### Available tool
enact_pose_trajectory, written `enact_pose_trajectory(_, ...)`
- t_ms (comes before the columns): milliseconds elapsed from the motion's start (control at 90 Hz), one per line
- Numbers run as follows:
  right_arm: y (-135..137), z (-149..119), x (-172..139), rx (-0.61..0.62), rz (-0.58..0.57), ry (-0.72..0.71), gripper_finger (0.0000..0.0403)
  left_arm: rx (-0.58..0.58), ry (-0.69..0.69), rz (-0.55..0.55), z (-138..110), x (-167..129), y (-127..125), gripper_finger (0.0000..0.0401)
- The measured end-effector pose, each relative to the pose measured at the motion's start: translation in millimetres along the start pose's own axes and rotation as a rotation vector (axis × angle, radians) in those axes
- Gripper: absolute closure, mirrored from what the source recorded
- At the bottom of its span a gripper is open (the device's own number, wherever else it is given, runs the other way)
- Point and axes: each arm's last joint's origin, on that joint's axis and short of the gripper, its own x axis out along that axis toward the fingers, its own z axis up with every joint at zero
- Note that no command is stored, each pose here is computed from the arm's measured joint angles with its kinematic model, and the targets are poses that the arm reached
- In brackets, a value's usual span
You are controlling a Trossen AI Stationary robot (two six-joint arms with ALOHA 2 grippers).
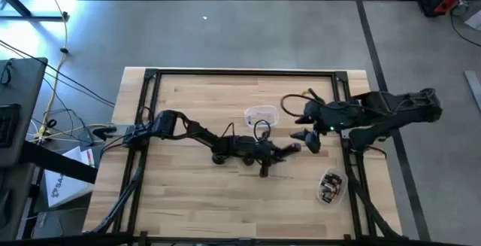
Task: Insert battery
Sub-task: Open the flashlight cover
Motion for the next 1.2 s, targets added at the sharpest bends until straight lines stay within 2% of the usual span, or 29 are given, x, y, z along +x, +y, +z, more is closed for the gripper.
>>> enact_pose_trajectory(156, -4, -11, 9, 0.124, -0.119, 0.127, 0.0160, 0.019, 0.029, 0.104, -2, 0, 6, 0.0268)
enact_pose_trajectory(256, -2, -12, 22, 0.166, -0.187, 0.168, 0.0160, 0.000, 0.030, 0.110, -2, 0, 6, 0.0268)
enact_pose_trajectory(567, 4, -12, 59, 0.321, -0.271, 0.271, 0.0166, 0.003, 0.058, 0.129, -4, 0, 4, 0.0268)
enact_pose_trajectory(789, 3, -11, 59, 0.401, -0.243, 0.302, 0.0217, 0.027, 0.064, 0.119, -4, -1, -1, 0.0268)
enact_pose_trajectory(1000, 5, -12, 58, 0.415, -0.206, 0.346, 0.0275, 0.034, 0.055, 0.114, -3, -1, -2, 0.0268)
enact_pose_trajectory(1100, 5, -12, 58, 0.383, -0.186, 0.363, 0.0289, 0.035, 0.055, 0.114, -3, -1, -2, 0.0268)
enact_pose_trajectory(1200, 6, -12, 58, 0.297, -0.150, 0.389, 0.0291, 0.025, 0.053, 0.074, -3, -1, -3, 0.0268)
